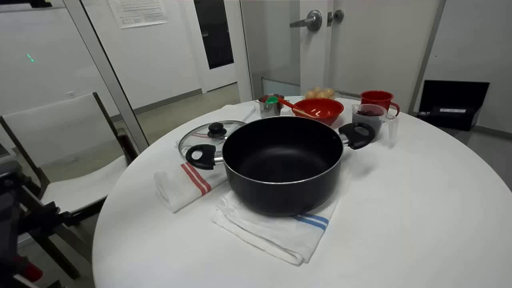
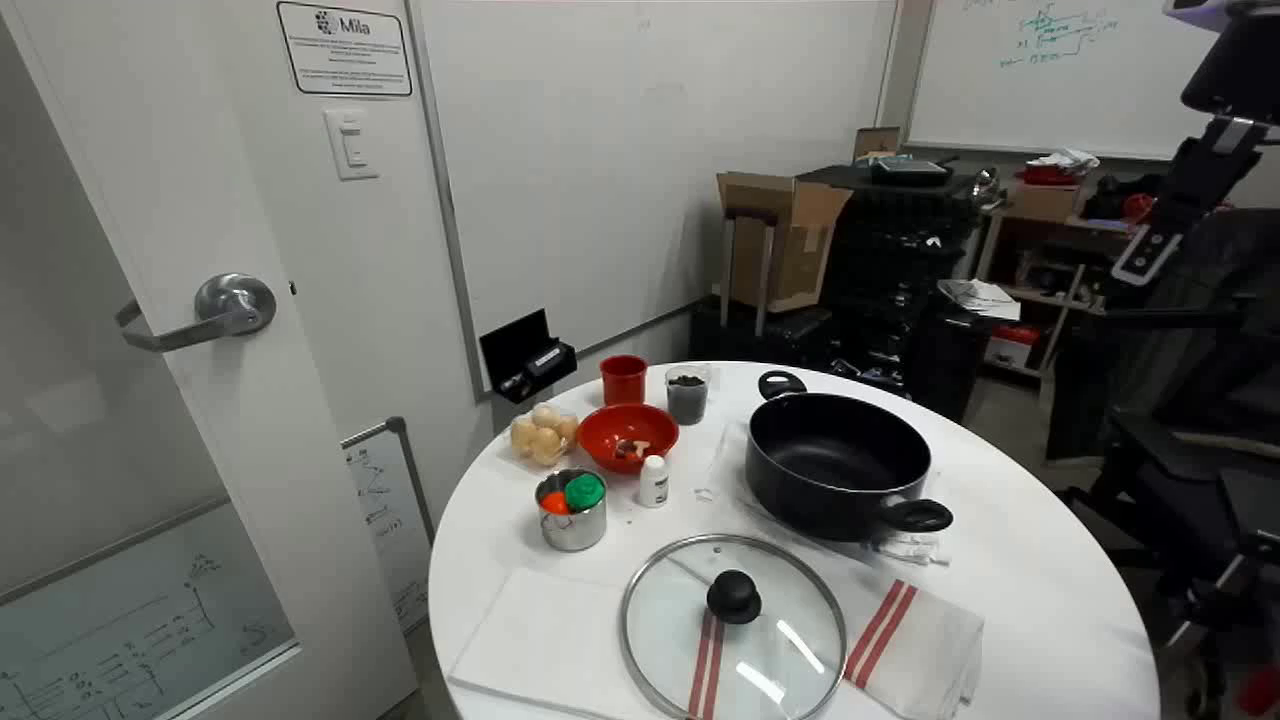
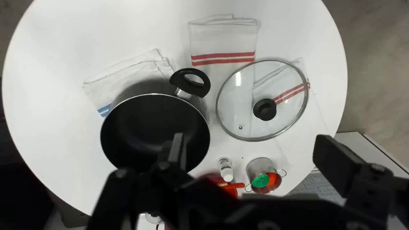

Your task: Put the lid on the black pot

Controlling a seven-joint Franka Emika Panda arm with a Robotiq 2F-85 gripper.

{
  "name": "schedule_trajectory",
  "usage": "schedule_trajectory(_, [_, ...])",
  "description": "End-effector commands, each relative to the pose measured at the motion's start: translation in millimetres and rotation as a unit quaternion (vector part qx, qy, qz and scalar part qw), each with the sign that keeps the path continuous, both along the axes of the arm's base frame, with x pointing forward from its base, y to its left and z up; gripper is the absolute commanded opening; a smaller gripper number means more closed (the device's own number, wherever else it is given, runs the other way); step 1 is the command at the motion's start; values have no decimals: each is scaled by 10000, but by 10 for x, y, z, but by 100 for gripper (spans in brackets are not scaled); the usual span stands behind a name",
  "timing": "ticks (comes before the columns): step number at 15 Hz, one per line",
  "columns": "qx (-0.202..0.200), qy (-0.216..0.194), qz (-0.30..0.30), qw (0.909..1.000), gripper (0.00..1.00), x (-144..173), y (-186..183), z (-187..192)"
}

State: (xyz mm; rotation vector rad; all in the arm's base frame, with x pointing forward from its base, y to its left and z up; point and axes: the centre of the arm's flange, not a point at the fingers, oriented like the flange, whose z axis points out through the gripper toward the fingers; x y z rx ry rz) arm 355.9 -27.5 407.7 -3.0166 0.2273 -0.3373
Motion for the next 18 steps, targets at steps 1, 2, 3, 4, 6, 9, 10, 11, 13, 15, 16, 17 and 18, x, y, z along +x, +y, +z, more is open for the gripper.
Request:
schedule_trajectory(1, [2, 22, 1, 10000, 100, -6, 1, -16])
schedule_trajectory(2, [3, 42, 2, 10000, 100, -11, 2, -33])
schedule_trajectory(3, [3, 52, 2, 10000, 100, -11, 2, -41])
schedule_trajectory(4, [3, 56, 2, 10000, 100, -10, 2, -43])
schedule_trajectory(6, [3, 56, 2, 10000, 100, -10, 2, -43])
schedule_trajectory(9, [-63, 153, 268, 9995, 100, 134, 107, -45])
schedule_trajectory(10, [-87, 217, 409, 9989, 100, 225, 176, -62])
schedule_trajectory(11, [-123, 298, 531, 9981, 100, 299, 245, -81])
schedule_trajectory(13, [-197, 467, 842, 9952, 100, 486, 417, -158])
schedule_trajectory(15, [-267, 616, 1179, 9907, 100, 688, 596, -249])
schedule_trajectory(16, [-299, 699, 1356, 9878, 100, 812, 692, -300])
schedule_trajectory(17, [-333, 786, 1505, 9849, 100, 932, 781, -350])
schedule_trajectory(18, [-390, 861, 1665, 9815, 100, 1077, 882, -415])
